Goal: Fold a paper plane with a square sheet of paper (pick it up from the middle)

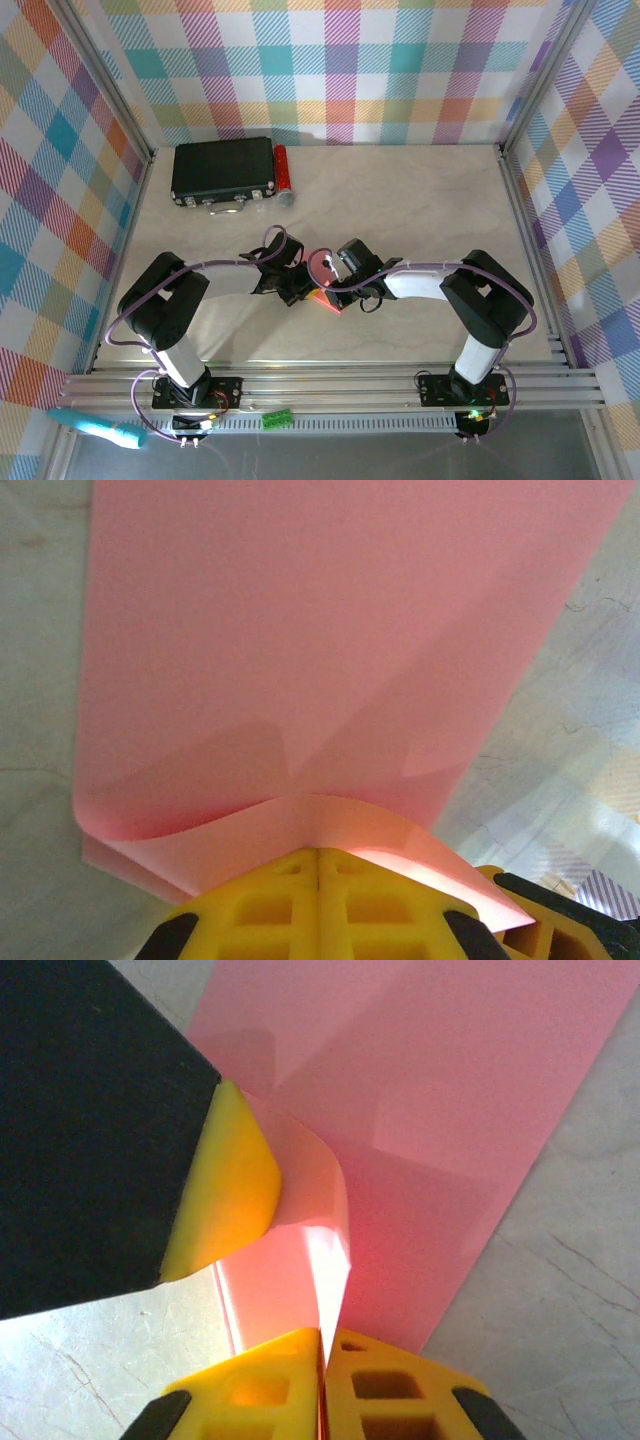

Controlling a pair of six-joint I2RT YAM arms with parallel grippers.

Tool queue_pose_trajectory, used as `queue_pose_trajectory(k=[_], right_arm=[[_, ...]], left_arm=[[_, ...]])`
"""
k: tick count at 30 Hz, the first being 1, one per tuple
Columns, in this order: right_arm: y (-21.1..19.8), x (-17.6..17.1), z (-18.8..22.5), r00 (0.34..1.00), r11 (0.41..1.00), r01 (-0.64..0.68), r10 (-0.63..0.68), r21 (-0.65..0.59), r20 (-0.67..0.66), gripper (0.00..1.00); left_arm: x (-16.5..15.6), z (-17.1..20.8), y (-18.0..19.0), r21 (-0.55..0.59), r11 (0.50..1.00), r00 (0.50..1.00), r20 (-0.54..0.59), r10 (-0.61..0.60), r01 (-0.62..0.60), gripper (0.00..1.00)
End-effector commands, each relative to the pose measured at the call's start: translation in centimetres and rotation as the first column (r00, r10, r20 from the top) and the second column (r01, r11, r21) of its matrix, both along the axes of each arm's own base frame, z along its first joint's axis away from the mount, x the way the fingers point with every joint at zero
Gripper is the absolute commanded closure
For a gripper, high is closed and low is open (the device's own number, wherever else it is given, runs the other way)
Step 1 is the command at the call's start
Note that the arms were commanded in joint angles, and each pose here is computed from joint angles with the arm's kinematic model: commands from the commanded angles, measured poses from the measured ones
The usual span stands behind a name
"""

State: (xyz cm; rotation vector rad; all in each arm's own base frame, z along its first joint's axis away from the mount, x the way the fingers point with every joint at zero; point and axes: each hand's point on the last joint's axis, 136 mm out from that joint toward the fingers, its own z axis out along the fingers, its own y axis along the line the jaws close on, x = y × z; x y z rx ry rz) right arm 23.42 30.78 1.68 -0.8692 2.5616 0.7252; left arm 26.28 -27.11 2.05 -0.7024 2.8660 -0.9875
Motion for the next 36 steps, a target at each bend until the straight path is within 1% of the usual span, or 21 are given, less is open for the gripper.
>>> queue_pose_trajectory(k=[1,4,7,10,12,15,20,23,26,30,36], right_arm=[[-1.6,-0.5,-2.1,0.998,0.996,0.024,-0.029,-0.089,-0.052,0.88],[-1.6,-0.4,-1.7,0.998,0.996,0.028,-0.033,-0.086,-0.049,0.87],[-1.4,-0.1,-0.7,0.998,0.997,0.04,-0.043,-0.073,-0.035,0.84],[-1.4,0.3,0.9,0.998,0.996,0.066,-0.067,-0.059,-0.009,0.76],[-1.5,0.5,2.2,0.996,0.996,0.085,-0.085,-0.04,0.002,0.69],[-2.2,0.9,3.7,0.992,0.992,0.126,-0.125,-0.022,0.022,0.61],[-2.7,0.9,5.4,0.985,0.985,0.172,-0.172,0.016,0.0,0.58],[-2.4,0.1,5.3,0.983,0.985,0.167,-0.165,0.03,-0.077,0.6],[-1.4,-0.9,5.0,0.982,0.99,0.126,-0.115,0.064,-0.152,0.7],[-0.3,-1.4,4.5,0.974,0.991,0.095,-0.073,0.098,-0.213,0.81],[0.6,-1.4,3.6,0.965,0.991,0.077,-0.048,0.105,-0.257,0.87]], left_arm=[[-0.9,-1.6,0.8,0.052,0.999,0.999,-0.035,0.004,-0.003,0.99],[-1.1,-2.0,1.2,0.064,0.998,0.999,-0.039,0.009,-0.006,0.99],[-1.3,-2.2,1.6,0.08,0.997,0.999,-0.04,0.013,-0.009,0.99],[-1.6,-2.5,2.0,0.09,0.996,0.999,-0.038,0.013,-0.01,0.99],[-1.7,-2.7,2.2,0.097,0.995,0.999,-0.034,0.012,-0.009,0.99],[-1.9,-2.9,2.4,0.099,0.995,1.0,-0.027,0.013,-0.01,0.99],[-1.8,-3.0,2.6,0.102,0.995,1.0,-0.015,0.013,-0.011,0.97],[-1.8,-3.0,2.6,0.103,0.995,1.0,-0.012,0.015,-0.013,0.96],[-1.8,-2.9,2.6,0.098,0.995,1.0,-0.005,0.013,-0.012,0.95],[-1.7,-2.6,2.4,0.086,0.996,1.0,0.002,0.009,-0.009,0.94],[-1.3,-1.9,2.0,0.068,0.998,1.0,0.019,0.003,-0.004,0.92]])
